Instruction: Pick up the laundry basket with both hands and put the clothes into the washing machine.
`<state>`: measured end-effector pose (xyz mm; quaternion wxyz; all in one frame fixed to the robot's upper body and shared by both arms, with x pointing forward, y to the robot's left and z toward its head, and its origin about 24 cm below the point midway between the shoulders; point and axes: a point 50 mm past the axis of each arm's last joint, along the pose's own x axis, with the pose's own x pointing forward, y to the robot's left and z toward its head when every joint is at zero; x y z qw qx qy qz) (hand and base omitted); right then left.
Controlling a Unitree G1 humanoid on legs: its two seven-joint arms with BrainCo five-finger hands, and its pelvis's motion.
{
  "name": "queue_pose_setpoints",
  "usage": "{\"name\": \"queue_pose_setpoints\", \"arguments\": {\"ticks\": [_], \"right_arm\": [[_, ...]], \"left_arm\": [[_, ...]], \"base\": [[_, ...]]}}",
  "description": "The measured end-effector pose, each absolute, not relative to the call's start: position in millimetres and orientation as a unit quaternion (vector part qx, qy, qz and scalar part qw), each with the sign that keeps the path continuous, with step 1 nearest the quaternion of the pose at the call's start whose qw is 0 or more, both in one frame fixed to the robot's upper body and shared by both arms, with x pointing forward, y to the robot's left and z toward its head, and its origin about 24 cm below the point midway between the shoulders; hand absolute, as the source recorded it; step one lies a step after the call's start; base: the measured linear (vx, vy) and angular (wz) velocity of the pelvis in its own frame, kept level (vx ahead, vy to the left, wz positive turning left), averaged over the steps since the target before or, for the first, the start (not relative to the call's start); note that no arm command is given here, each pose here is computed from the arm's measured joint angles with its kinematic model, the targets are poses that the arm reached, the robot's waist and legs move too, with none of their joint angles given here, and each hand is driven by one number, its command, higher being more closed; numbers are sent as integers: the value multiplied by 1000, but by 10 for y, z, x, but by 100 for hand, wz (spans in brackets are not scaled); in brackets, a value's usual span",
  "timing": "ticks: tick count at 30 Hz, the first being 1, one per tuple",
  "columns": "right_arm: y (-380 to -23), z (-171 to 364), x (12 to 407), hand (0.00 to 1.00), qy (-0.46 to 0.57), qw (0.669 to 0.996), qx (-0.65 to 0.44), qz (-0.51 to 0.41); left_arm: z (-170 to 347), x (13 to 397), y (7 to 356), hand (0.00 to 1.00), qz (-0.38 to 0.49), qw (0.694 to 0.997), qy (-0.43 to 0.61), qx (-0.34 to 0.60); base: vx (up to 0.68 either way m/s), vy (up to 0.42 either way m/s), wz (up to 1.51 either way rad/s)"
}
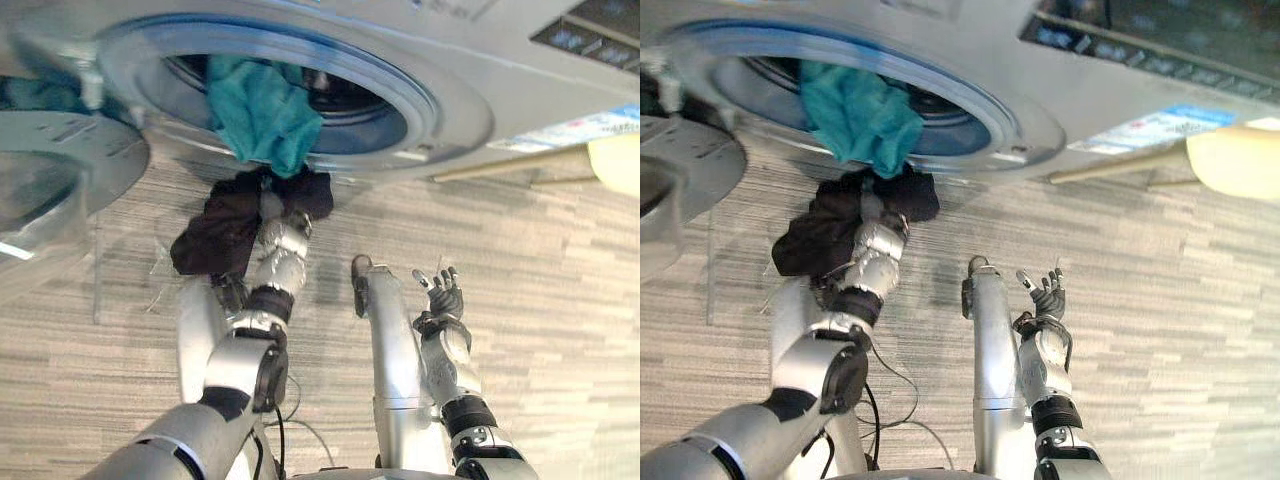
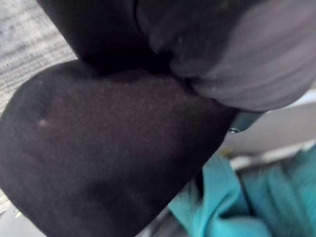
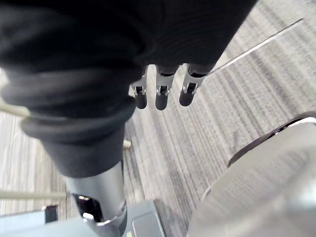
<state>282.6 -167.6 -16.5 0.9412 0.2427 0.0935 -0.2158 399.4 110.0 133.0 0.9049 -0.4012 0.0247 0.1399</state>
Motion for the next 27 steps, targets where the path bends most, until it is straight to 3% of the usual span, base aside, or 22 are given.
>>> {"name": "queue_pose_setpoints", "arguments": {"ticks": [5, 9, 14, 16, 20, 27], "right_arm": [[-1805, -232, 2739, 0, 91, 929, 266, -240], [-1922, -360, 2606, 0, 99, 915, 283, -271], [-2047, -513, 2336, 0, 112, 904, 291, -291], [-2188, -539, 2163, 0, 103, 897, 291, -315], [-2414, -521, 1977, 0, 79, 887, 291, -349], [-2338, -493, 1988, 0, 62, 881, 314, -348]], "left_arm": [[1650, 4115, 1289, 100, 156, 887, 16, -434], [1818, 4148, 1257, 100, 159, 898, 26, -409], [1859, 4136, 1270, 100, 192, 928, 27, -318], [1884, 4129, 1352, 100, 220, 950, 14, -223], [1981, 4104, 1413, 100, 252, 962, -25, -100], [2106, 3825, 1759, 100, 271, 947, -117, -128]], "base": [[-15, 65, -41], [-17, 27, 0], [-15, 2, 6], [0, 0, 0], [-21, -8, 6], [-6, -11, 9]]}}
